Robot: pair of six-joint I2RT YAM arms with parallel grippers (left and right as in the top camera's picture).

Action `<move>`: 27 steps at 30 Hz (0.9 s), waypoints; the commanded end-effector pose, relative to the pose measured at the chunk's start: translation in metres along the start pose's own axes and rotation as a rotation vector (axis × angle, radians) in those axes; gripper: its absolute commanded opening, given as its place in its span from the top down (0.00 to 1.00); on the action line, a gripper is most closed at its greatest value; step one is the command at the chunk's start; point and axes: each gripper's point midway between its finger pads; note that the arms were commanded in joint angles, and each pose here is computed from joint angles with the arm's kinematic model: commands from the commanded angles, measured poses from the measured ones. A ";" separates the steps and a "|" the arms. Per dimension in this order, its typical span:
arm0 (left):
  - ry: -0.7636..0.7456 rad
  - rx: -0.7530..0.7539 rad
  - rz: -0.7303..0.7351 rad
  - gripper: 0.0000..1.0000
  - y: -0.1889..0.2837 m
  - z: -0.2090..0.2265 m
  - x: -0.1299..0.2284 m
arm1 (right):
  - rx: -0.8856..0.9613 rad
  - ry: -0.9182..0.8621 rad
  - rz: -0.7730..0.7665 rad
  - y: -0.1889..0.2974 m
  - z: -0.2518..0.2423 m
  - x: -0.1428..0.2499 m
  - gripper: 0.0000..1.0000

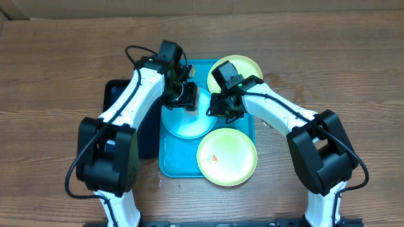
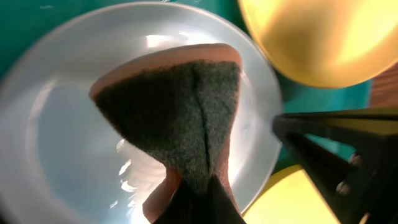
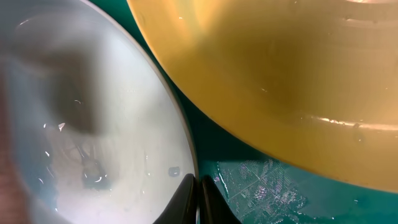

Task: Clean dirty plates on tray and stack at the side
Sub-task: 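Scrub the white plate surface with the sponge in left gripper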

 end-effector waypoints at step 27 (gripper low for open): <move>-0.033 0.139 0.015 0.96 -0.017 -0.022 0.003 | -0.002 0.008 0.014 -0.002 0.003 0.007 0.78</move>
Point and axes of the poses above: each gripper's point midway between its finger pads, its own y axis back along the fingers, its own z axis along the line the jaws close on, x = y × z, and after that the axes turned 11 degrees about -y, right-handed
